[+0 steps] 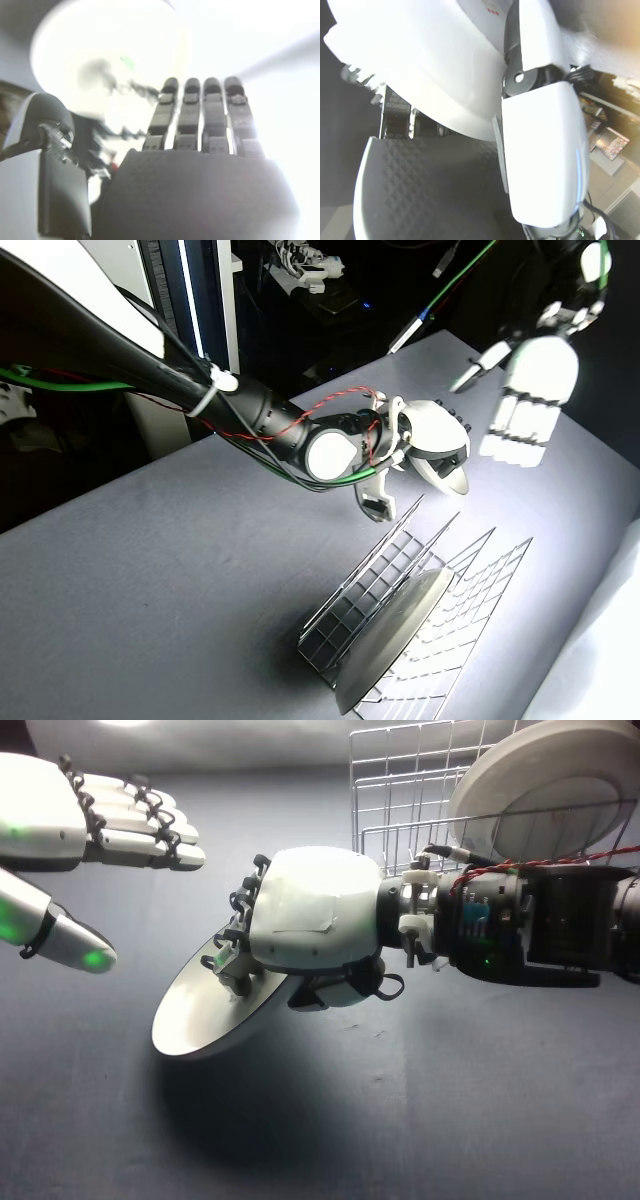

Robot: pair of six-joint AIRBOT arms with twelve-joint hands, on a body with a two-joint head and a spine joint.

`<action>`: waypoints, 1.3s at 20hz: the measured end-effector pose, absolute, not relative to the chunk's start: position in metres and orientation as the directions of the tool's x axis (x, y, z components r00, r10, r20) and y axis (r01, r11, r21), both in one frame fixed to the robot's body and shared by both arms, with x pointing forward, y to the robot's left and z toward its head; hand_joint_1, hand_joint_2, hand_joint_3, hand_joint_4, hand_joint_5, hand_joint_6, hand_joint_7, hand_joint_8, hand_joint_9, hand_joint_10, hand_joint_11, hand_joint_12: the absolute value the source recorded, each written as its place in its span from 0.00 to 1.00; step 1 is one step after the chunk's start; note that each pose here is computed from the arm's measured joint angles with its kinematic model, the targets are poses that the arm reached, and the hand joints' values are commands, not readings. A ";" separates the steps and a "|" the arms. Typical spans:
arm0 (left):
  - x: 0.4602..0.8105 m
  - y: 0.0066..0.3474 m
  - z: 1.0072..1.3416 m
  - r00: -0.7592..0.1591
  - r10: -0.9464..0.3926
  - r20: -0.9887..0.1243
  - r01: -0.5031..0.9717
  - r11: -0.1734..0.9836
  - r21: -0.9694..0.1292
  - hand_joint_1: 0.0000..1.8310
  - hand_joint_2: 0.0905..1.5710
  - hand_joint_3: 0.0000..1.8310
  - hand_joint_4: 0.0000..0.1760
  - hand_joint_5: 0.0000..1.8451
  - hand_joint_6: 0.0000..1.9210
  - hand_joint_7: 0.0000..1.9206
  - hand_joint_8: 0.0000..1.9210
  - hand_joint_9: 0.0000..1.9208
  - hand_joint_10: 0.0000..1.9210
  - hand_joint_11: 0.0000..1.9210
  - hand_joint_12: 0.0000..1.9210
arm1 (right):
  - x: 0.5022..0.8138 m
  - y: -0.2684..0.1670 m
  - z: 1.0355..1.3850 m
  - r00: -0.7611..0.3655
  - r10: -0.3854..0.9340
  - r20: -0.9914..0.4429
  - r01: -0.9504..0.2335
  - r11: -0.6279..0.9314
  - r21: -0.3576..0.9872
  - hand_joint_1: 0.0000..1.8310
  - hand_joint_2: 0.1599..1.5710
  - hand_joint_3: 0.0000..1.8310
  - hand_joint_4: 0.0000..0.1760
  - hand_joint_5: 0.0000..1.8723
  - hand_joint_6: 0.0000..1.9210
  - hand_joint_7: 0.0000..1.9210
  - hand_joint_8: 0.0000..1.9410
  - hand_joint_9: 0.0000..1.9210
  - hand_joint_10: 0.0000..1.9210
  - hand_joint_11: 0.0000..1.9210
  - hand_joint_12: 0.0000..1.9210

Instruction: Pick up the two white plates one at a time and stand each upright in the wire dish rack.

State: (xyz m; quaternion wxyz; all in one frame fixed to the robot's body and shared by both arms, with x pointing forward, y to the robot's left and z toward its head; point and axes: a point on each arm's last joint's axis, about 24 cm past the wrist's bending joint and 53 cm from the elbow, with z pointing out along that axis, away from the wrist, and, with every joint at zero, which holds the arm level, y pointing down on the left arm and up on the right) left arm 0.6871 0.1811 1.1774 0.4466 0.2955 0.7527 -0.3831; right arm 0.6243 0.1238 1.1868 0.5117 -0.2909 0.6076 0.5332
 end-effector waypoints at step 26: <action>0.692 0.191 1.179 -0.430 0.105 -0.897 0.773 0.556 -0.305 0.00 0.68 0.00 0.00 0.03 0.00 0.01 0.00 0.00 0.00 0.00 0.00 | 0.630 0.043 1.321 -0.585 0.623 -0.519 -0.592 0.109 0.799 0.75 0.66 0.00 0.00 0.51 0.54 0.54 0.43 0.49 0.60 0.41 0.68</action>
